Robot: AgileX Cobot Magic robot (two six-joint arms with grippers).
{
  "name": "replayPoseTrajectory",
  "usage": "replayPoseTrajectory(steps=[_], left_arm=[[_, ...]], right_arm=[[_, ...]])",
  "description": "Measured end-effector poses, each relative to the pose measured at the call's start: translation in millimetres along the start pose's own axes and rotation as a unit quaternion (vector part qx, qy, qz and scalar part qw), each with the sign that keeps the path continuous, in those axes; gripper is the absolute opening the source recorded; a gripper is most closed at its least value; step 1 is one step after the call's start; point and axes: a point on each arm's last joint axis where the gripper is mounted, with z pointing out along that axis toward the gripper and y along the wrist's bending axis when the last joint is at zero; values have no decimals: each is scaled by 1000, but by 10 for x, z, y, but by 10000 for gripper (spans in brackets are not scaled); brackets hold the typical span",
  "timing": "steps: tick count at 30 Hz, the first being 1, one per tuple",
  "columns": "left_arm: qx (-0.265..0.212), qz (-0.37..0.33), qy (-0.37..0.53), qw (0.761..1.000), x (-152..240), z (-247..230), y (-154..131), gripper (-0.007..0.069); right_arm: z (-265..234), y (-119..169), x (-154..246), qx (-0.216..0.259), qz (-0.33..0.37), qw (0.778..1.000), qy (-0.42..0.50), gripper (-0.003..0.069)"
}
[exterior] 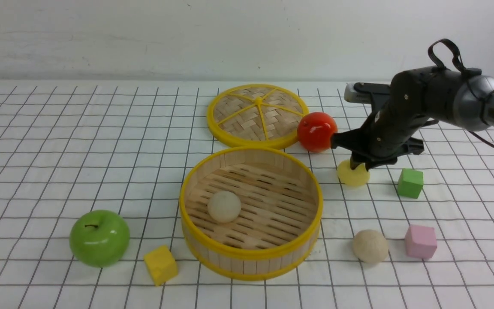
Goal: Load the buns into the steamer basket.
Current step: Use the right arm to grab a steamed stuffed bun, then use the right arm to put the steamed stuffed bun into the steamer
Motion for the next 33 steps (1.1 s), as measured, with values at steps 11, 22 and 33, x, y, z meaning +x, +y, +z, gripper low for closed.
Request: replayPoseTrajectory(steps=[11, 22, 33], left_arm=[[0, 0, 0, 1000, 0, 0, 0, 57], [0, 0, 0, 1000, 0, 0, 0, 64], [0, 0, 0, 1000, 0, 0, 0, 74]], right_arm=[[-4, -47, 6, -20, 3, 1000, 17, -2], [-314, -84, -104, -32, 10, 999, -8, -10], [-768, 55, -195, -94, 6, 995, -43, -10]])
